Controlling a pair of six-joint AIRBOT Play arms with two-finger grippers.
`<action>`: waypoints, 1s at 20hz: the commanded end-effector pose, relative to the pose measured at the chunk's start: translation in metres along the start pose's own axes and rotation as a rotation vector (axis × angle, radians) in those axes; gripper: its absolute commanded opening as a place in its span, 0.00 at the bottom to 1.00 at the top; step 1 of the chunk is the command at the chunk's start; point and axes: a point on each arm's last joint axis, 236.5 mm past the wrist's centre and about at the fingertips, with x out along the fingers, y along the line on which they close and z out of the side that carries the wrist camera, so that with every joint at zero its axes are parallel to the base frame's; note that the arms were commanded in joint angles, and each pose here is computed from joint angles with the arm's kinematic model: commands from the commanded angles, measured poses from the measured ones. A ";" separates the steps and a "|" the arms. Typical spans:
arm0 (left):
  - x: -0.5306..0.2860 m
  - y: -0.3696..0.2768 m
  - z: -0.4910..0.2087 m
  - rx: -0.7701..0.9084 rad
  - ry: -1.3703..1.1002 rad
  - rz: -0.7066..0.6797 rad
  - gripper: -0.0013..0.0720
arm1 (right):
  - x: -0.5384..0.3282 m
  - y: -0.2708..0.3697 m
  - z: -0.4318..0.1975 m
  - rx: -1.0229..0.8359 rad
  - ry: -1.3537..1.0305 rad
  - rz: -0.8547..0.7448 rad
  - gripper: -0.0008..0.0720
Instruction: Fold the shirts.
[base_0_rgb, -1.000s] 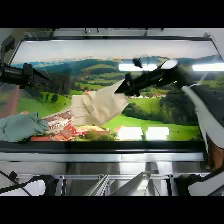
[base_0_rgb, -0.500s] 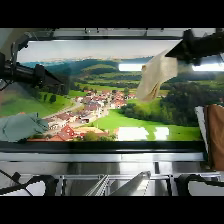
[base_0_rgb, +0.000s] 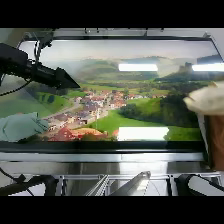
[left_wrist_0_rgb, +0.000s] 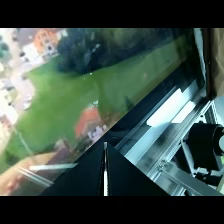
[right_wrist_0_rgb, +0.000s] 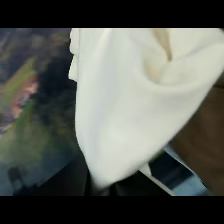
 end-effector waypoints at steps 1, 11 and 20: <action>0.007 -0.007 -0.001 0.044 0.012 -0.006 0.04 | -0.010 -0.121 -0.044 0.291 -0.013 -0.273 0.05; 0.001 -0.006 -0.012 0.037 0.053 -0.023 0.04 | 0.086 -0.206 -0.173 0.498 0.198 -0.358 0.25; 0.000 -0.007 -0.011 0.038 0.048 -0.027 0.04 | 0.076 -0.130 -0.157 0.357 0.224 -0.036 0.97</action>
